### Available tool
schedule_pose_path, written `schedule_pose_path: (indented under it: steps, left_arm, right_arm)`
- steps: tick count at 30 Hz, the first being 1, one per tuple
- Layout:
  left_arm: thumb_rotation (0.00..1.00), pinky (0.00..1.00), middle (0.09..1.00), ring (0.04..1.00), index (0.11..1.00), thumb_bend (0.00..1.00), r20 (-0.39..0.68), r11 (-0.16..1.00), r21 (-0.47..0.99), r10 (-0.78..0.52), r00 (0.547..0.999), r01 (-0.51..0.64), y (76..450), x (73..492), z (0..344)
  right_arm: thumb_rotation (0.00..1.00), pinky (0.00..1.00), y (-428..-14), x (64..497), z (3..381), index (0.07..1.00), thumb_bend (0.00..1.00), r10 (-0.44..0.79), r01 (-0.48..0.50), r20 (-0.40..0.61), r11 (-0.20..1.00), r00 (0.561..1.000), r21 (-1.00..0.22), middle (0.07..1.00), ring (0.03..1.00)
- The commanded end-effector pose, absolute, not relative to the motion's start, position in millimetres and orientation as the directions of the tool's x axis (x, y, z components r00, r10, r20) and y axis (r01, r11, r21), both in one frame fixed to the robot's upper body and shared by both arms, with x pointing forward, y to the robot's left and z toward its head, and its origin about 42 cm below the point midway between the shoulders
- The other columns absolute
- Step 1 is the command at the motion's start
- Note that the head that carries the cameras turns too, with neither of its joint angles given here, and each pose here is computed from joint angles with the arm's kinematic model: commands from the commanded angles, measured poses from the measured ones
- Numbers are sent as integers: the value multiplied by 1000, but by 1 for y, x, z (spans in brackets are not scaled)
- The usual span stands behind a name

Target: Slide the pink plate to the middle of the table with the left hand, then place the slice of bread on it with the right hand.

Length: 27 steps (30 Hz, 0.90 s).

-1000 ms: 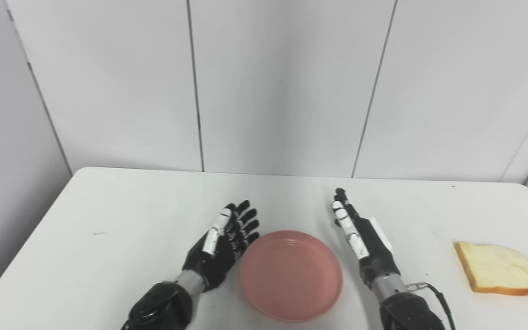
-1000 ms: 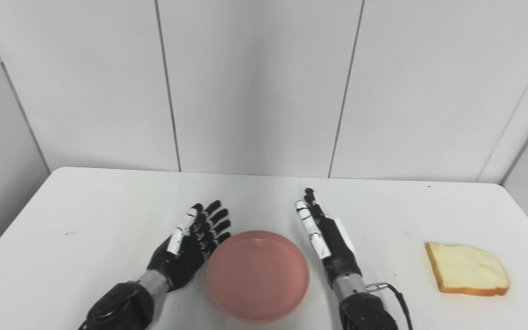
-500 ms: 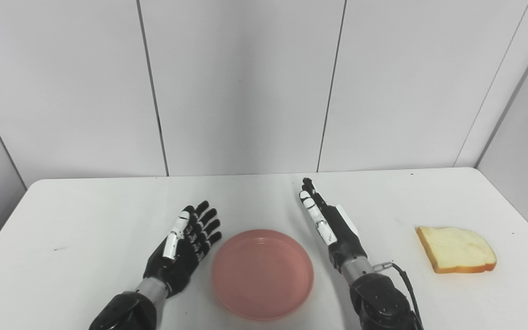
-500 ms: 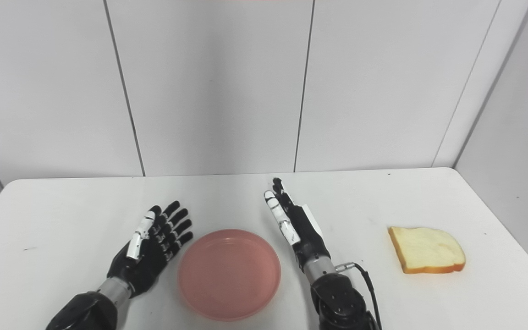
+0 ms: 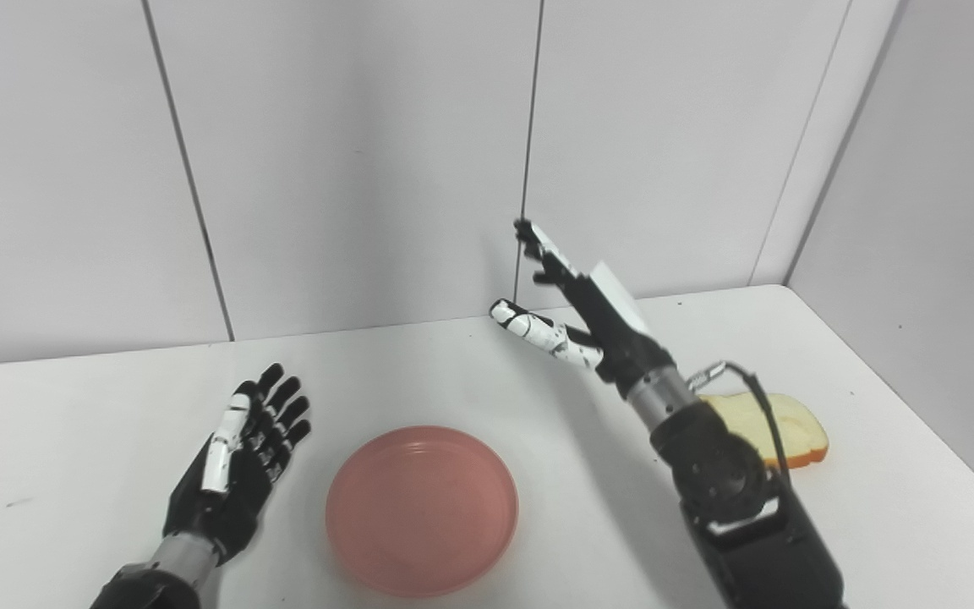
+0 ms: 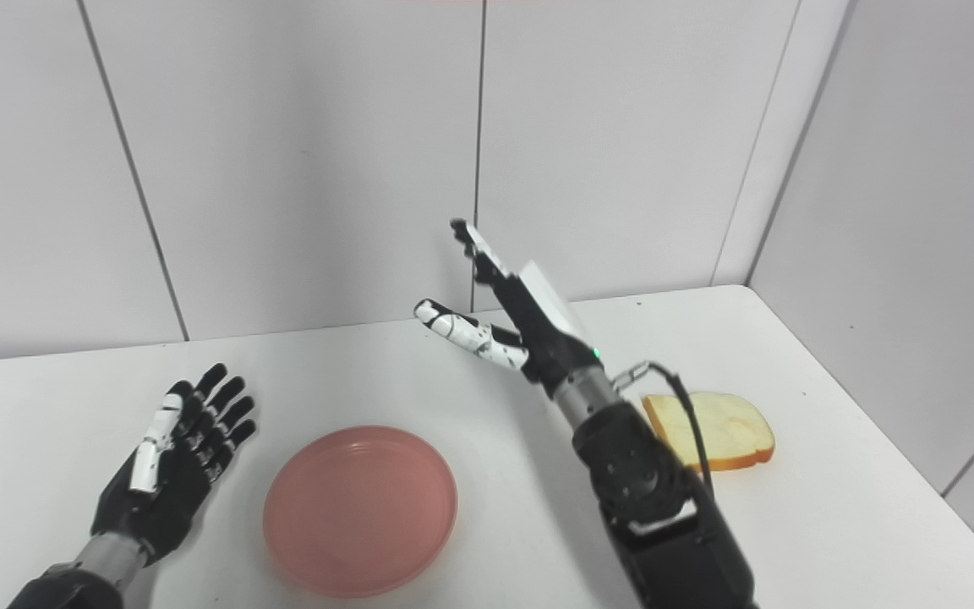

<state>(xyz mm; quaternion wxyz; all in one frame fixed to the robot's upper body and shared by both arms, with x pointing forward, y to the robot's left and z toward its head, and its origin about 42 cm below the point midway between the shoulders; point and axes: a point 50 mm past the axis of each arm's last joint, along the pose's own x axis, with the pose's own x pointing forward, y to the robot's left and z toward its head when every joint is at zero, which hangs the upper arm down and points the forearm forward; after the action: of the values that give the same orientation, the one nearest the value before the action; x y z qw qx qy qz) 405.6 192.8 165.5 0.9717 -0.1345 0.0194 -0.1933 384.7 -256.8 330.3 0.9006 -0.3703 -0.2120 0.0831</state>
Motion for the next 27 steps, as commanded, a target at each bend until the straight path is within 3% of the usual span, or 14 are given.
schedule_pose_path:
  steps: [1, 6, 14, 19, 27]
  left_arm:
    - [1000, 1000, 1000, 998, 993, 422, 108, 877, -244, -399, 910, 414, 200, 410, 192]
    - [1000, 1000, 996, 991, 987, 429, 114, 877, -250, -393, 912, 410, 210, 410, 196]
    - [1000, 1000, 1000, 998, 1000, 423, 115, 871, -253, -405, 907, 421, 225, 411, 201]
    - [1000, 995, 989, 985, 987, 435, 102, 884, -250, -383, 918, 396, 233, 412, 205]
    - [1000, 985, 985, 978, 982, 428, 115, 892, -234, -370, 922, 387, 241, 412, 208]
  right_arm:
    - [598, 860, -265, 382, 367, 968, 827, 337, 47, 333, 638, 880, -769, 941, 916]
    - [462, 818, -280, 376, 396, 955, 985, 364, -5, 224, 532, 904, -847, 944, 916]
    - [389, 840, -299, 369, 421, 993, 1000, 355, -101, 25, 331, 934, -938, 981, 951]
    - [271, 926, -318, 362, 429, 1000, 1000, 298, -223, -157, 202, 942, -954, 1000, 998]
    - [279, 952, -346, 355, 427, 1000, 1000, 148, -309, -299, 46, 943, -950, 1000, 1000]
